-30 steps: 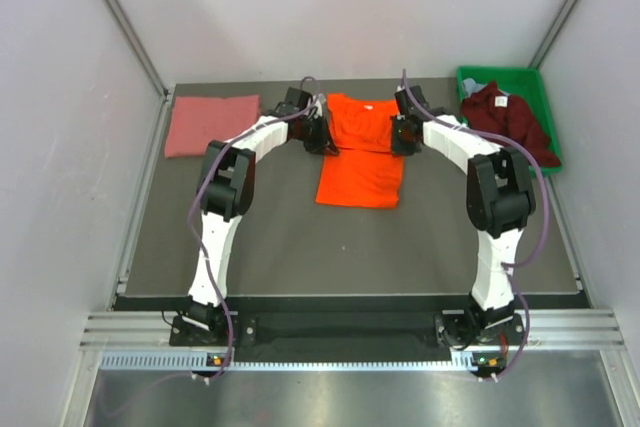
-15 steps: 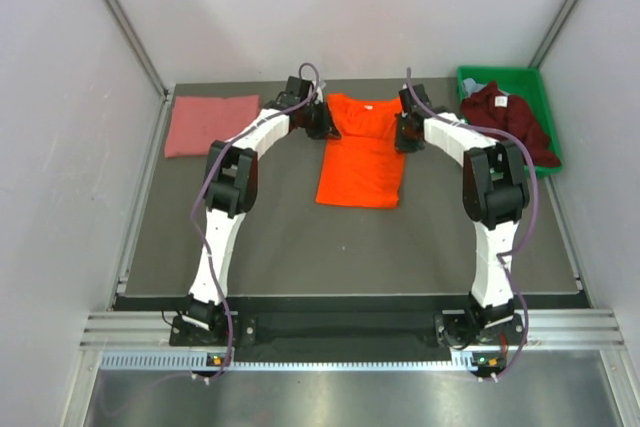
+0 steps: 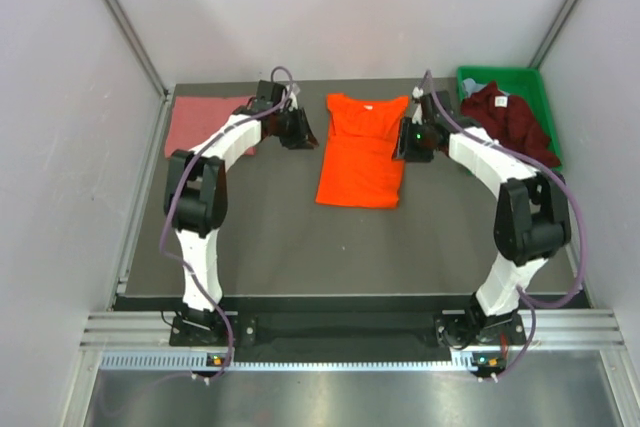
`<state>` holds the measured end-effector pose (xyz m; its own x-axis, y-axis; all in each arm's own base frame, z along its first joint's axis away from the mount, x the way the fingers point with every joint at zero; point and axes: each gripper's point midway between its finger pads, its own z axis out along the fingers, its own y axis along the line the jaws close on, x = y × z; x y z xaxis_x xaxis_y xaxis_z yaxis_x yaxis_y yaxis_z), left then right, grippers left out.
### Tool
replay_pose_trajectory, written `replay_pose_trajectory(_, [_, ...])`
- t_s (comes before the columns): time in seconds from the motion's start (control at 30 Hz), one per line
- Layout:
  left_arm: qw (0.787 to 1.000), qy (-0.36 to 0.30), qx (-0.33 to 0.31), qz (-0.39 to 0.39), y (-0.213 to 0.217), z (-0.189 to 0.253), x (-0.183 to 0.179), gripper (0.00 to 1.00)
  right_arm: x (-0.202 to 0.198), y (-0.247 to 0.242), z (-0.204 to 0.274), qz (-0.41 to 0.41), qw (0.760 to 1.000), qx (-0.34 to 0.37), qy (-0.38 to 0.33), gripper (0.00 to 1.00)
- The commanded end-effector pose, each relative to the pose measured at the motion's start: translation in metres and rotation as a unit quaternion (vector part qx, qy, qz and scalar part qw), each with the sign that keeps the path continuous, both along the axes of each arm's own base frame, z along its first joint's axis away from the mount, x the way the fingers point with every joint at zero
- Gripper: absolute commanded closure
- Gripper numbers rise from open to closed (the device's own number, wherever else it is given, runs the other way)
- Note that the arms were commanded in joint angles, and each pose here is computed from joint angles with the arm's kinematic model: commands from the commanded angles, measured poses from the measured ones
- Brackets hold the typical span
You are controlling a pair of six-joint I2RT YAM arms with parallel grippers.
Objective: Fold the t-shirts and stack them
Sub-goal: Fold the tshirt
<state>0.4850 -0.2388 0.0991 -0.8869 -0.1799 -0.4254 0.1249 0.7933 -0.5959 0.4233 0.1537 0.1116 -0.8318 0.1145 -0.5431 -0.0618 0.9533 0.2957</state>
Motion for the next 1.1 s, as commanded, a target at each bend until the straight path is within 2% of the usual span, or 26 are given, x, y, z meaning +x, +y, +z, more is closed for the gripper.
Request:
replay_pose_trajectory(0.0, [0.999,-0.013,-0.026,-0.03,-0.004,0.017,-0.037,0.72,-0.041,0.018,-0.01,0.057,0.996,0.063,0.035,0.57])
replay_pose_trajectory(0.03, [0.999,0.004,-0.026,-0.032,-0.001,0.001,-0.05,0.71,-0.045,0.019,-0.01,0.062,0.995,0.069,0.032,0.55])
replay_pose_trajectory(0.23, [0.996,0.036,-0.065,-0.054,-0.006,-0.018,-0.086,0.71,-0.073,0.017,-0.028,0.066,0.993,0.083,0.051,0.52])
replay_pose_trajectory(0.63, [0.993,0.053,-0.079,-0.071,-0.012,-0.033,-0.101,0.68,-0.086,0.021,-0.054,0.076,0.989,0.112,0.057,0.51])
replay_pose_trajectory(1.07, [0.994,0.077,-0.019,-0.073,-0.008,-0.053,-0.116,0.68,-0.089,0.022,-0.045,0.072,0.989,0.123,0.047,0.54])
